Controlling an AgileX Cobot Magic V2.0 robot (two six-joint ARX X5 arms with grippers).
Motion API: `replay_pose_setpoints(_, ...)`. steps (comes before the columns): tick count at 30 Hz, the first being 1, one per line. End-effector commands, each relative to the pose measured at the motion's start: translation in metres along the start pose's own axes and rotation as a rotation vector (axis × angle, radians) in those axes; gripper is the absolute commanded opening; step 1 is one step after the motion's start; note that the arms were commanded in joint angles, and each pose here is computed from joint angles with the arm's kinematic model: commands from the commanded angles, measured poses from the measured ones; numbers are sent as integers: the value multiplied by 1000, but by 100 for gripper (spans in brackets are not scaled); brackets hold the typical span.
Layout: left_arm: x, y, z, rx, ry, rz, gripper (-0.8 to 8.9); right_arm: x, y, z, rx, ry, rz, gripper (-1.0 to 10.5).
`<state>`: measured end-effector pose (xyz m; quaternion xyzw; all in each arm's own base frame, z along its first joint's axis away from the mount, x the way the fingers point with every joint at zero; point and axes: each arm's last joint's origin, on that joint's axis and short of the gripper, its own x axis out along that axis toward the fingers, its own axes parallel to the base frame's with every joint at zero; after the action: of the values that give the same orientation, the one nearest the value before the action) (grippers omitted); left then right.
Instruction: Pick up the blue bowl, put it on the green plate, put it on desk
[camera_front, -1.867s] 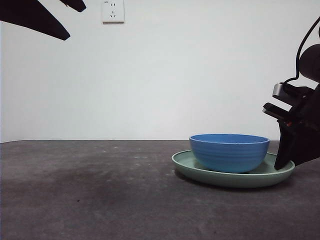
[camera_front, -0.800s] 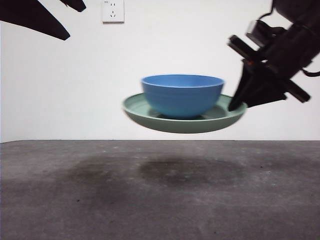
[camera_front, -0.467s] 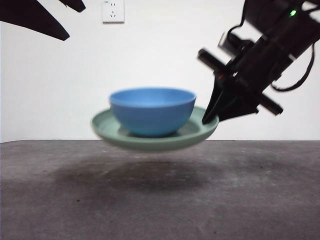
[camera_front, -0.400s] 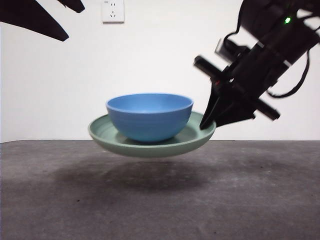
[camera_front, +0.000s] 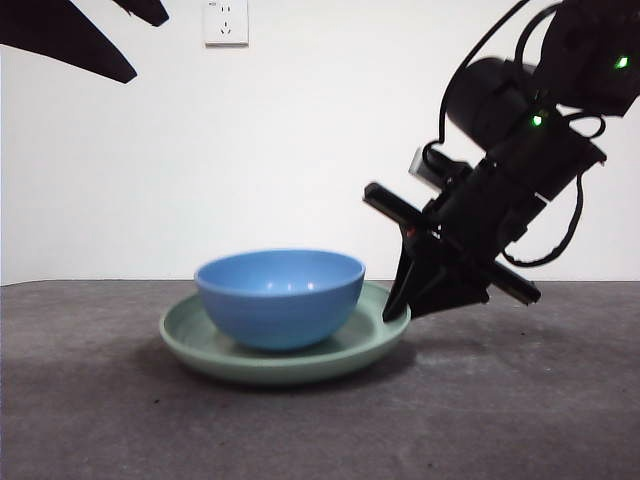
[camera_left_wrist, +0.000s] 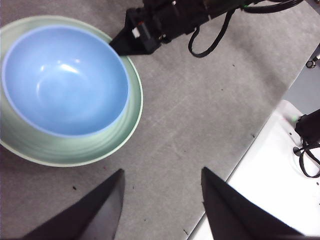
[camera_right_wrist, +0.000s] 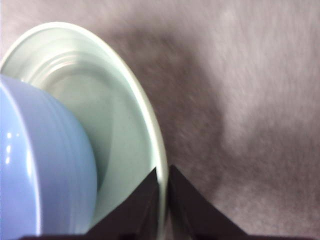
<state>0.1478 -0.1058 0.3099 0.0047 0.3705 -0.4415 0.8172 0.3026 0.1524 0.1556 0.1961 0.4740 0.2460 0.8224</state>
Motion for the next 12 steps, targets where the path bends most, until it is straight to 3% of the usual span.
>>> replay_pose_setpoints(1,-1,-2,3,28,-10,-11,249,7,1,1,14,0,9,8)
replay_pose_setpoints(12,-1,-2,3,27,-10,-10,249,8,0,-4,26,42,-14,21)
